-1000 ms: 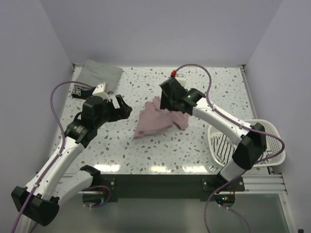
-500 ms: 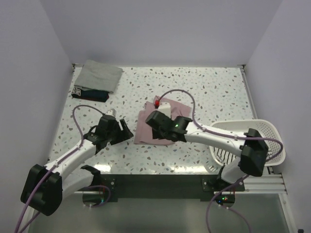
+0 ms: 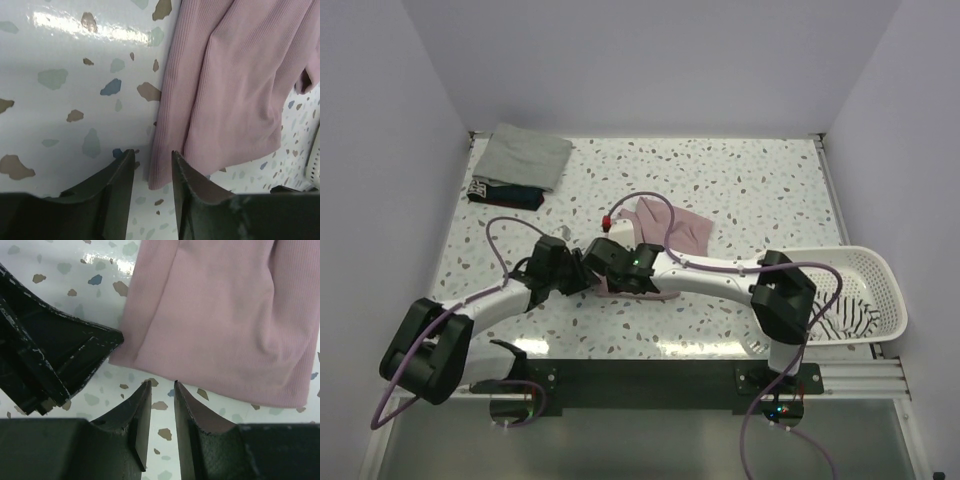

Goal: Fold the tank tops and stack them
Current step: Move the tank top to the center of the board

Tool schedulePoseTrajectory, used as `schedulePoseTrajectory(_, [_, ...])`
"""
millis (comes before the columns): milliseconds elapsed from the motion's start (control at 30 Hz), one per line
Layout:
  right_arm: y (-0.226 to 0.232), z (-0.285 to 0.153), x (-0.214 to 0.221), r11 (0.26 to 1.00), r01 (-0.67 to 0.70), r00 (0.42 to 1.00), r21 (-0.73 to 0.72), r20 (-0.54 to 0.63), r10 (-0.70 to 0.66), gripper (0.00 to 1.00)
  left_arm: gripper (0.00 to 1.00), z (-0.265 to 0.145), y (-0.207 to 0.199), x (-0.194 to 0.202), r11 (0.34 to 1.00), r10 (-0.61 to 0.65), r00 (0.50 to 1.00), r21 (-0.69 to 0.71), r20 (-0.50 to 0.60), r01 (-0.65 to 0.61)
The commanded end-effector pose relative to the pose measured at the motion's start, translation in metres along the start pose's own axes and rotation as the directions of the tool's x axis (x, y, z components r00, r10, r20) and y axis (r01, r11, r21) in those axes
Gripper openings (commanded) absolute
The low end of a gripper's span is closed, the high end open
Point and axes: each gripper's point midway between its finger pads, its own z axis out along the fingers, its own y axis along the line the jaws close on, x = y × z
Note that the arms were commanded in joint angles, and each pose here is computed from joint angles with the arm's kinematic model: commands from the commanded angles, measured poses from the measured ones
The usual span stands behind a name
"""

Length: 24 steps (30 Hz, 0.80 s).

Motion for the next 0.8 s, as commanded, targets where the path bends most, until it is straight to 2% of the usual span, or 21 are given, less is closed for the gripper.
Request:
schedulePoseTrajectory(0, [0.013, 0.008, -0.015, 0.999, -0.052, 0.997, -0.005, 0.049, 0.052, 0.29, 0.39, 0.007, -0.003, 0.001, 0.999, -0.012, 1.0, 0.038, 0.001, 0.011])
schedulePoseTrajectory(67, [0.016, 0.012, -0.013, 0.999, -0.047, 0.998, -0.001, 0.043, 0.047, 0.3, 0.4, 0.008, 0.002, 0.007, 1.0, -0.014, 1.0, 0.026, -0.015, 0.014])
schedulePoseTrajectory(167, [0.023, 0.02, -0.01, 0.999, -0.046, 0.998, -0.013, 0.031, 0.046, 0.34, 0.47, 0.006, 0.007, 0.012, 1.0, -0.015, 1.0, 0.021, -0.016, 0.015])
schedulePoseTrajectory(267, [0.028, 0.029, -0.005, 0.999, -0.043, 0.999, -0.013, 0.019, 0.044, 0.36, 0.48, 0.005, 0.012, 0.017, 1.0, -0.018, 1.0, 0.008, -0.021, 0.019])
schedulePoseTrajectory(500, [0.034, 0.045, 0.003, 0.999, -0.045, 0.999, -0.007, -0.002, 0.045, 0.4, 0.42, 0.006, 0.024, 0.029, 0.999, -0.048, 0.998, -0.021, -0.04, 0.047])
schedulePoseTrajectory(767, [0.033, 0.055, 0.016, 0.999, -0.043, 0.998, 0.006, -0.034, 0.044, 0.38, 0.37, 0.011, 0.027, 0.036, 0.999, -0.041, 0.996, -0.018, -0.076, 0.04])
